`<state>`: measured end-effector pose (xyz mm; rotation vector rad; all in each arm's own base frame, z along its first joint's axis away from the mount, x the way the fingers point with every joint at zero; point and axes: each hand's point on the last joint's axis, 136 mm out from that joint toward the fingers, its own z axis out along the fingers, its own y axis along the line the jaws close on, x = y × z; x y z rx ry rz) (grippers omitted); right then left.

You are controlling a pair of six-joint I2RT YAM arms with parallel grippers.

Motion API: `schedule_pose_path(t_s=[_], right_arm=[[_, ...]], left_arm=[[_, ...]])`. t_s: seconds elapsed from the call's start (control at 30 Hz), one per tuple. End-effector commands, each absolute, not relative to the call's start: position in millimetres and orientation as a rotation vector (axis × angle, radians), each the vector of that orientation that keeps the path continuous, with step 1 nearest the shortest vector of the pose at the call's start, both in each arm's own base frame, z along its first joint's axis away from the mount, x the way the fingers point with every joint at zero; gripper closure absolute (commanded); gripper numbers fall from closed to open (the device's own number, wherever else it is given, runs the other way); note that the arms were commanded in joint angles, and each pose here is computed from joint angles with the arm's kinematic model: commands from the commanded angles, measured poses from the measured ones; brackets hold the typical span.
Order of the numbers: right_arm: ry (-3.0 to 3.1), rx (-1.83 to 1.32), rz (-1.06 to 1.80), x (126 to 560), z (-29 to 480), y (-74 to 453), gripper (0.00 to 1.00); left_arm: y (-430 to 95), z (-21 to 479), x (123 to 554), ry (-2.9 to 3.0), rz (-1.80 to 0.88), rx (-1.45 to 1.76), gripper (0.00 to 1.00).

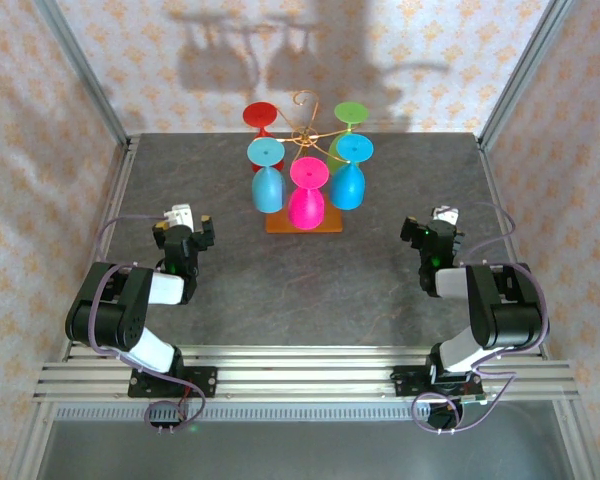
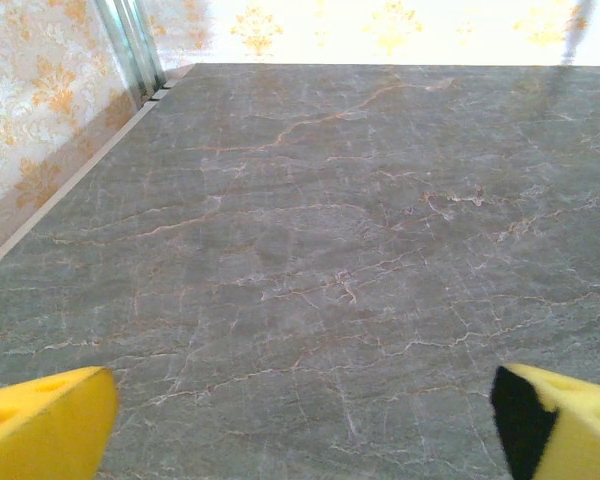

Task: Take the wine glass off the wine glass rack

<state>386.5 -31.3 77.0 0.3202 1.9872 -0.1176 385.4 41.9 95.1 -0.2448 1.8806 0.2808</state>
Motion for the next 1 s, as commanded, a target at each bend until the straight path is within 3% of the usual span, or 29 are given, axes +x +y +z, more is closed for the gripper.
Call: schedule_pose_path(t_s=[0.0, 0.03, 0.1, 0.17, 0.3, 0.57, 0.67, 0.8, 0.97], right_arm=[[1.941, 0.312, -0.124, 393, 92, -32, 0.01], [1.951, 0.319, -0.129, 392, 98, -33, 0.01], [1.995, 0.379, -0.162, 390, 111, -41, 0.02], [2.015, 0.409, -0.138, 391, 124, -43, 0.09], [2.045, 0.439, -0.013, 384, 154, -29, 0.11], [2.021, 0.439, 0.391, 367, 251, 17, 0.21], [1.993, 0.381, 0.612, 361, 287, 47, 0.28], [1.964, 0.329, 0.876, 360, 330, 79, 0.36], [1.916, 0.309, 1.09, 363, 371, 100, 0.28]], left_arm=[[50, 104, 386, 1.851, 0.306, -0.283, 0.29], [53, 108, 384, 1.835, 0.326, -0.304, 0.38], [56, 122, 380, 1.833, 0.352, -0.322, 0.4], [56, 141, 377, 1.835, 0.379, -0.329, 0.48], [59, 179, 367, 1.871, 0.375, -0.407, 0.49], [23, 237, 355, 1.97, 0.062, -0.47, 0.54], [-2, 248, 354, 2.066, -0.063, -0.456, 0.62], [-19, 268, 346, 2.105, -0.088, -0.4, 0.63], [-35, 292, 334, 2.099, -0.191, -0.318, 0.62]])
